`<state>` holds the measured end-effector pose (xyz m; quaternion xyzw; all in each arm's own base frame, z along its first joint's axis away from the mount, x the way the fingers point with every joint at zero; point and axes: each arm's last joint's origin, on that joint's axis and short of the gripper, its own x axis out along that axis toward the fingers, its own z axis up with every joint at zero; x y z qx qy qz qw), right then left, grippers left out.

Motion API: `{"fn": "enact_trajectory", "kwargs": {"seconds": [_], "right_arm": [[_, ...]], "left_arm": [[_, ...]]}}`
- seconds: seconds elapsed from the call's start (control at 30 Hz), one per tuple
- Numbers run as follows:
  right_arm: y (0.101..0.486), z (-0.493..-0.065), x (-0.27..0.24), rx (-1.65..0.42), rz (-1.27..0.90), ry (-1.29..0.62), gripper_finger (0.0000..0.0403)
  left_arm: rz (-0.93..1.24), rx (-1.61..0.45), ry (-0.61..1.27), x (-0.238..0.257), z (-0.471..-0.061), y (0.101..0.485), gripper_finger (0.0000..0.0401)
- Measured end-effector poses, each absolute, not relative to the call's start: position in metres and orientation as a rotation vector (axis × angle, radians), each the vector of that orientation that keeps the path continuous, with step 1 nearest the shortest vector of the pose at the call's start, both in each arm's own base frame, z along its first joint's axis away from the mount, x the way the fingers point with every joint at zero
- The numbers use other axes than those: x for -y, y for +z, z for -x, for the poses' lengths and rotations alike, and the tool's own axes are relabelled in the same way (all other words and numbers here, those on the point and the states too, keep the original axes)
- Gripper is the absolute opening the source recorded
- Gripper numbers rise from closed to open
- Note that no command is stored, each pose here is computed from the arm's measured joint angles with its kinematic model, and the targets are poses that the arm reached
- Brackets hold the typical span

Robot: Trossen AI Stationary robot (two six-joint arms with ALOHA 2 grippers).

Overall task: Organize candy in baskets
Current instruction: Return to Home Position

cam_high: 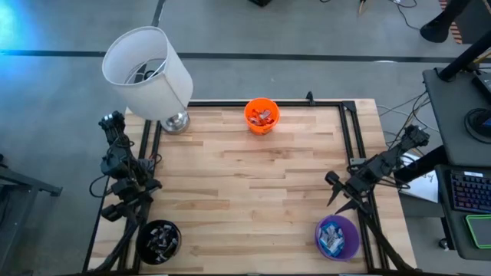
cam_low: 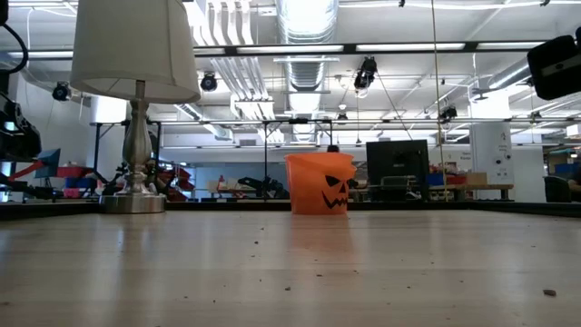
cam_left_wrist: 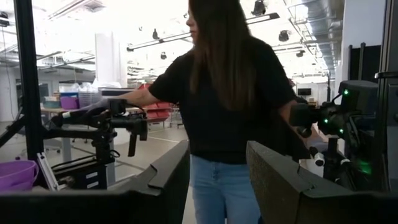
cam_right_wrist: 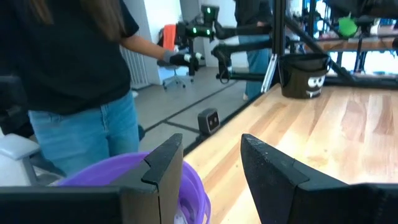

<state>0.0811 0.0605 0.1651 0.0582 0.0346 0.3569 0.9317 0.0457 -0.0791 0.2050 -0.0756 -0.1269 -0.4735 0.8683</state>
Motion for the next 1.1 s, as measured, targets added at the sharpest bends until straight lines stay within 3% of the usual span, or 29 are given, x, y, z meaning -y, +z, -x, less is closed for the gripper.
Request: {"fn": "enact_trajectory", "kwargs": {"seconds": [0.3, 1.1], "right_arm": [[0.1717, -0.0775, -0.0580, 0.011, -0.139, 0.737, 0.0153], [0.1707, -0.0786, -0.0588, -0.003, -0.135, 0.735, 0.0153]], "left_arm": [[0.167, 0.264, -0.993, 0.0790, -0.0456, 0.2055, 0.0141], [0.168, 0.260, -0.994, 0.0792, -0.0457, 0.2052, 0.0141]]}}
